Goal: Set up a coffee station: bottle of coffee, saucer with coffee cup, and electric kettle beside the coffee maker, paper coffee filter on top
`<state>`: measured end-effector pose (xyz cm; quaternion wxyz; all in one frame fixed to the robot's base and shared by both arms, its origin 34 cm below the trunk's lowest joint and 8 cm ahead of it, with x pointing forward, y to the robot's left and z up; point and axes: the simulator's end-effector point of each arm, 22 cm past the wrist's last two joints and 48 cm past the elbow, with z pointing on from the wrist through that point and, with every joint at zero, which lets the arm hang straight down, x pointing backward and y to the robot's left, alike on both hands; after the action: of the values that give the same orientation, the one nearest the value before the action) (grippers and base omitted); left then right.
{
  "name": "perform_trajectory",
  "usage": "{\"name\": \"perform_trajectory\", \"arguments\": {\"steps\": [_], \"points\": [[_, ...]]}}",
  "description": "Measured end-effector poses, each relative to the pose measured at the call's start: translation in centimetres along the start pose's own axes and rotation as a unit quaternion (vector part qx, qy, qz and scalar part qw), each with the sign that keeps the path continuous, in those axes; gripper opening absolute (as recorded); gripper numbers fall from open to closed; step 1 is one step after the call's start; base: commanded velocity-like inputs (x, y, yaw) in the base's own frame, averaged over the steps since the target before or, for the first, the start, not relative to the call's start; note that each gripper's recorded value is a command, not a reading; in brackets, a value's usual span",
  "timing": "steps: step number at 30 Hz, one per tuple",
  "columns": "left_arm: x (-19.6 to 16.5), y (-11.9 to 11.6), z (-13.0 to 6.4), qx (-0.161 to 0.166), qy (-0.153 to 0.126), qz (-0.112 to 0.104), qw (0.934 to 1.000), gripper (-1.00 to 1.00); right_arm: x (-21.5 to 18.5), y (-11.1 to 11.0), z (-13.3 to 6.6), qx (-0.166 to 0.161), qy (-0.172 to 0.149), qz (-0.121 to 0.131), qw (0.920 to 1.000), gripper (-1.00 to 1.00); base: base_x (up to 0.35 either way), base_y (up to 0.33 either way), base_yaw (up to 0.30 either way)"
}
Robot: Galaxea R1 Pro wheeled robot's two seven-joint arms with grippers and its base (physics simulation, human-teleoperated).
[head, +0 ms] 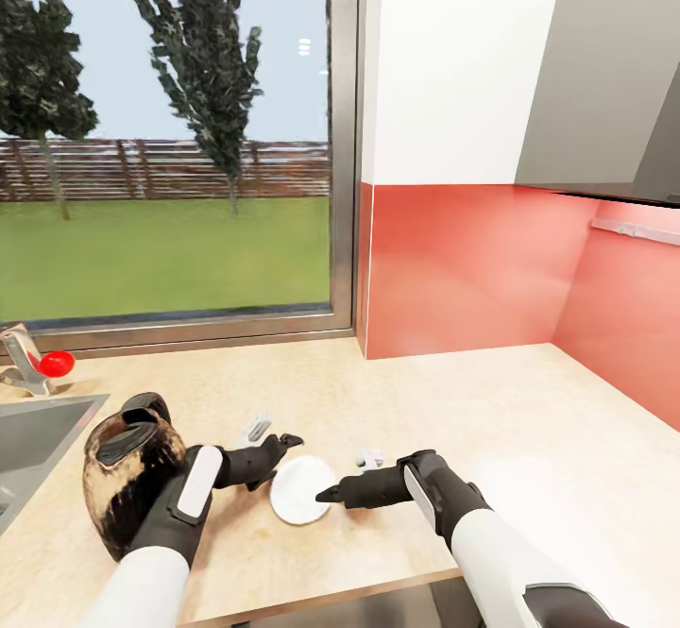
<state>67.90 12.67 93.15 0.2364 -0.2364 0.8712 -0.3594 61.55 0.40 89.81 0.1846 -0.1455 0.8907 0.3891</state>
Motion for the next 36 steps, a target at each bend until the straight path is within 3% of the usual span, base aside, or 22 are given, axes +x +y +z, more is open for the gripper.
{"name": "perform_trajectory", "arguments": {"steps": [5,36], "points": [[0.7,0.0,0.1,-0.003,0.006,0.009,0.9999,1.0,0.0,0.0,0.0,0.0,0.0,0.0,1.0,1.0,0.0,0.0,0.0],[1.7,-0.6,0.6,0.001,0.014,0.014,0.9998,1.0,0.0,0.0,0.0,0.0,0.0,0.001,1.0,1.0,0.0,0.0,0.0]]}}
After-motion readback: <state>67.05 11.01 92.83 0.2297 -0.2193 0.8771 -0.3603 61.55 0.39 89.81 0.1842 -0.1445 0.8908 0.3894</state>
